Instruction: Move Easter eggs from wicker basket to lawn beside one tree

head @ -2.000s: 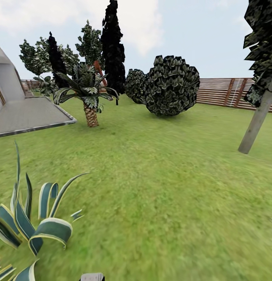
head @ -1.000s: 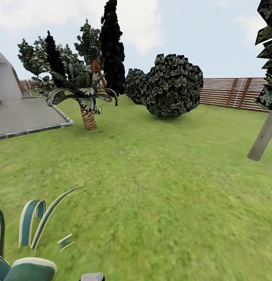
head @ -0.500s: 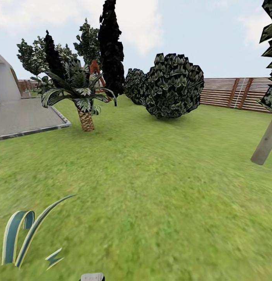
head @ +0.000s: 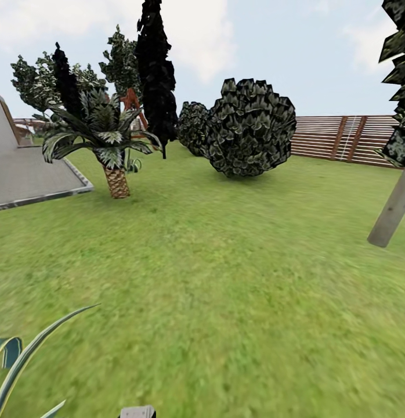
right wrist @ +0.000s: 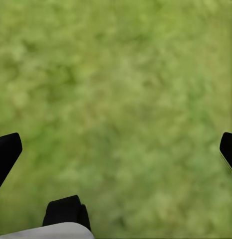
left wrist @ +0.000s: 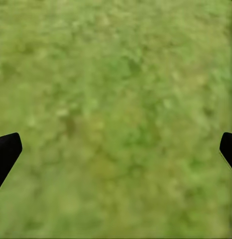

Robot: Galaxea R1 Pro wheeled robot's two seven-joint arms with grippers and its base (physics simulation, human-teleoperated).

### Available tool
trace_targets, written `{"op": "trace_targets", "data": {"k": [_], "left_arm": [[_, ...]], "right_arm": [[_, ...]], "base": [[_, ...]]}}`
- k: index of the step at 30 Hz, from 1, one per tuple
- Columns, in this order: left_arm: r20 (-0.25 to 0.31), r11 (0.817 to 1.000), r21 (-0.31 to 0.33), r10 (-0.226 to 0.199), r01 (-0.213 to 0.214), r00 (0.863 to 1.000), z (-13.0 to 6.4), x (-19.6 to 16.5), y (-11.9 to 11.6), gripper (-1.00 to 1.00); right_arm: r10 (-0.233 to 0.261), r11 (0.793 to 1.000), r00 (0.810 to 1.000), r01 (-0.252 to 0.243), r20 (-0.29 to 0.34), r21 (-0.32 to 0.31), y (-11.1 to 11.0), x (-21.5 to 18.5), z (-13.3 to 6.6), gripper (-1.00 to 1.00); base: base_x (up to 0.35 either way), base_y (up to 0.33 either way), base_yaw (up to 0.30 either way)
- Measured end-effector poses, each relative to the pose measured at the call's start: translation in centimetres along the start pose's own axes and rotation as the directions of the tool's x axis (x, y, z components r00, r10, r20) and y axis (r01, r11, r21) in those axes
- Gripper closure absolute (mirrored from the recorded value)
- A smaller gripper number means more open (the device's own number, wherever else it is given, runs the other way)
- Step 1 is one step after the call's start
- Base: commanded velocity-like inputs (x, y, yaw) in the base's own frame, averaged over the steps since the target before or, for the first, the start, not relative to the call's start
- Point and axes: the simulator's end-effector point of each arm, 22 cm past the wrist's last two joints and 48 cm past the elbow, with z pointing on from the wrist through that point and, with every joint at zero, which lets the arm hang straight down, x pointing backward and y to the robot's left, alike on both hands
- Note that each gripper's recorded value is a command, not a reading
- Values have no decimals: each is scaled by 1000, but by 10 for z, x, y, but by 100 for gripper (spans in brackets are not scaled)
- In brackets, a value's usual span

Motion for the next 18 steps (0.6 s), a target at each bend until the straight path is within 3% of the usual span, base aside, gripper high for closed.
{"op": "trace_targets", "data": {"k": [18], "left_arm": [[0, 1000, 0, 0, 0, 1000, 0, 0, 0, -100]], "right_arm": [[-1, 1000, 1000, 1, 0, 0, 0, 0, 0, -100]], "base": [[302, -120, -1]]}}
